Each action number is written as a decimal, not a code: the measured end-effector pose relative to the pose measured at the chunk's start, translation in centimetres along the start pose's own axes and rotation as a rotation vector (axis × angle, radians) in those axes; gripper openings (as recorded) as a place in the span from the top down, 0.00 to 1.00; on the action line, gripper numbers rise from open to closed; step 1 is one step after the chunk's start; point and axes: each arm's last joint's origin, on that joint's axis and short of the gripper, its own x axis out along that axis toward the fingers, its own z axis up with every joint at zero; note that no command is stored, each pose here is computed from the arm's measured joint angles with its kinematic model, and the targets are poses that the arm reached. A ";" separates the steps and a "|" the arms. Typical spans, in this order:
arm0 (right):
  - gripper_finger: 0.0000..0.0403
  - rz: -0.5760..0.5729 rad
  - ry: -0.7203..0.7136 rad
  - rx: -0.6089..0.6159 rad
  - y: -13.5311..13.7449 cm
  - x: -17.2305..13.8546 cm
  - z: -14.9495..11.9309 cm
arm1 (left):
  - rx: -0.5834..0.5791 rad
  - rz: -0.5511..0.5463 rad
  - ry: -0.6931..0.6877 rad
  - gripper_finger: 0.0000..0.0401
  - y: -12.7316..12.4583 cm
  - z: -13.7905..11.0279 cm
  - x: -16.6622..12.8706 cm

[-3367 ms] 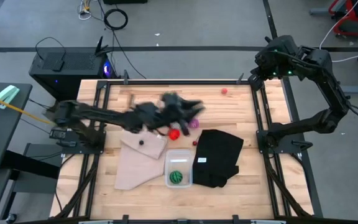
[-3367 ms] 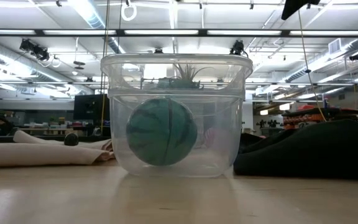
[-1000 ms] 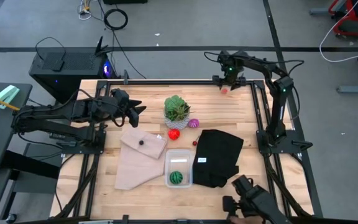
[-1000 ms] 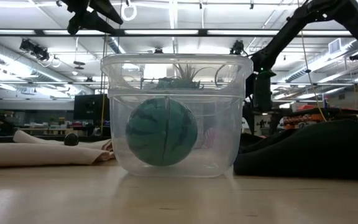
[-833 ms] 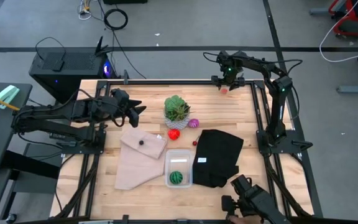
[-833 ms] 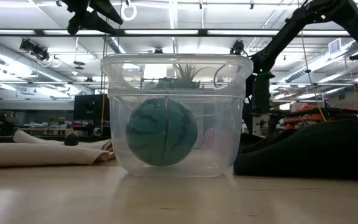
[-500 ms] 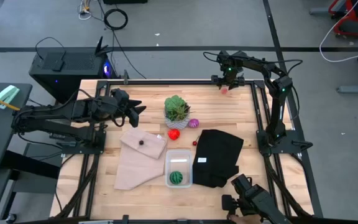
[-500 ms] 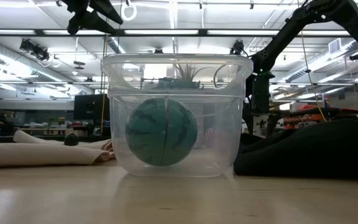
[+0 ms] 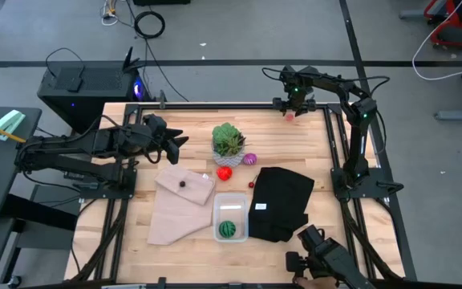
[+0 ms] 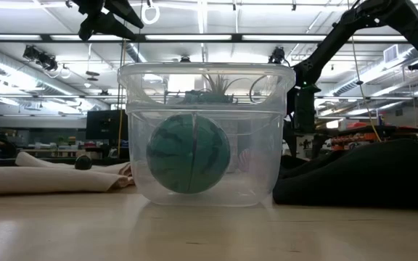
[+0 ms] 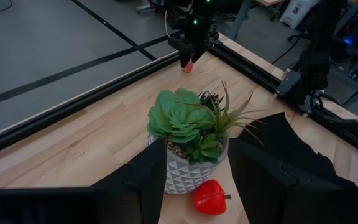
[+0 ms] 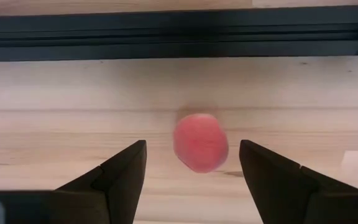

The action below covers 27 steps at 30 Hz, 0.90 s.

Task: Pick and placing Produce into tupperware
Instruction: Put the pink peach into the transparent container

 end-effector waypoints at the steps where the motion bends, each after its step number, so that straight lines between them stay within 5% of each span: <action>1: 0.35 0.000 0.000 0.000 0.0 0.0 0.0 | 0.000 0.000 0.000 0.56 0.0 0.0 0.0; 27: 0.71 0.002 0.005 -0.038 0.0 0.0 0.0 | 0.002 0.001 0.000 0.56 0.0 0.0 0.0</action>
